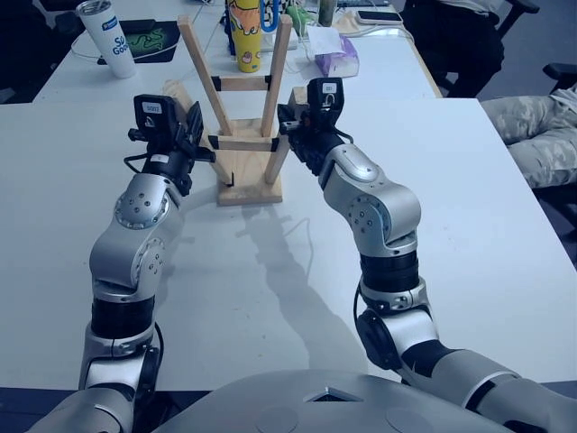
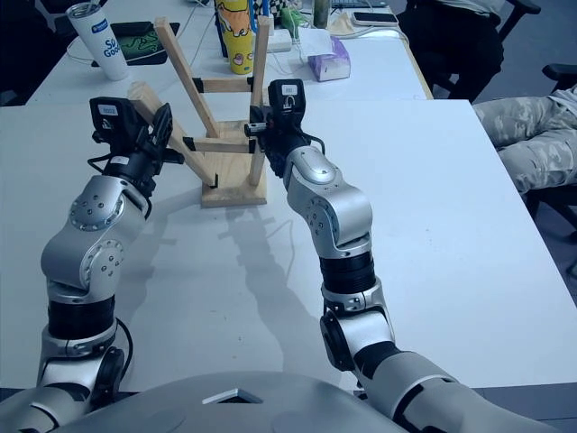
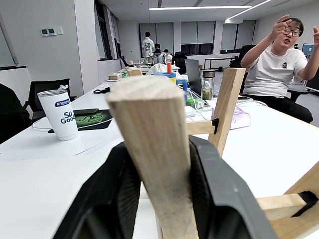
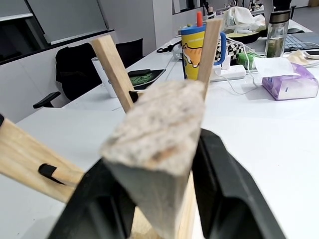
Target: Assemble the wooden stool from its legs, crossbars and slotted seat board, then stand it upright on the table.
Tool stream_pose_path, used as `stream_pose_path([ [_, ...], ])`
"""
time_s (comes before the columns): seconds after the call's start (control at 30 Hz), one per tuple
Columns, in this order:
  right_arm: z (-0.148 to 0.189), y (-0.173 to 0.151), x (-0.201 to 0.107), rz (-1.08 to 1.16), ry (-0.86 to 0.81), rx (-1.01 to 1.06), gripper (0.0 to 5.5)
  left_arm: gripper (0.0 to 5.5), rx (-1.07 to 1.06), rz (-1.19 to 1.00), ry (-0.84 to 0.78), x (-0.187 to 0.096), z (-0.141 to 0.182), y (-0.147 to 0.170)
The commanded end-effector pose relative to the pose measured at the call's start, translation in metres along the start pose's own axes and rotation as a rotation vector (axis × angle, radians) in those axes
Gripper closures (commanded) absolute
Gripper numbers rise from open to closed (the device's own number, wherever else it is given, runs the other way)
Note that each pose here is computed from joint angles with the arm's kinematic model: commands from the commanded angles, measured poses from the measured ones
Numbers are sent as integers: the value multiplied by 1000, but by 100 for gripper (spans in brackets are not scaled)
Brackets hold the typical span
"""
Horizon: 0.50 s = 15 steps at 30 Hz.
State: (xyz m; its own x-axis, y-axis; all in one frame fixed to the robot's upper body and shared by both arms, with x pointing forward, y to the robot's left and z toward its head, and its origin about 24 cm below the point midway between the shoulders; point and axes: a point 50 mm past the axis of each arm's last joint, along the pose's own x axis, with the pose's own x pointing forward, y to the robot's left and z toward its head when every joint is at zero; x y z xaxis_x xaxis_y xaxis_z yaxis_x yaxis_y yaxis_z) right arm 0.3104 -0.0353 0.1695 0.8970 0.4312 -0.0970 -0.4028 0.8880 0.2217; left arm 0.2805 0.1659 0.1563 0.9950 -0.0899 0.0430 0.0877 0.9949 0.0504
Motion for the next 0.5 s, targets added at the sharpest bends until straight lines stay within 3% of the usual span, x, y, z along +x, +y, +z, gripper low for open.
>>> stream_pose_path([
  [0.03, -29, 70, -8, 535, 257, 36, 419, 430, -126, -224, 880, -77, -167, -30],
  [0.2, -43, 63, -1, 482, 340, 39, 419, 430, -286, -196, 900, -85, -177, -37],
  [0.5, -47, 54, 2, 431, 355, -25, 419, 430, -184, -176, 954, -93, -199, -32],
])
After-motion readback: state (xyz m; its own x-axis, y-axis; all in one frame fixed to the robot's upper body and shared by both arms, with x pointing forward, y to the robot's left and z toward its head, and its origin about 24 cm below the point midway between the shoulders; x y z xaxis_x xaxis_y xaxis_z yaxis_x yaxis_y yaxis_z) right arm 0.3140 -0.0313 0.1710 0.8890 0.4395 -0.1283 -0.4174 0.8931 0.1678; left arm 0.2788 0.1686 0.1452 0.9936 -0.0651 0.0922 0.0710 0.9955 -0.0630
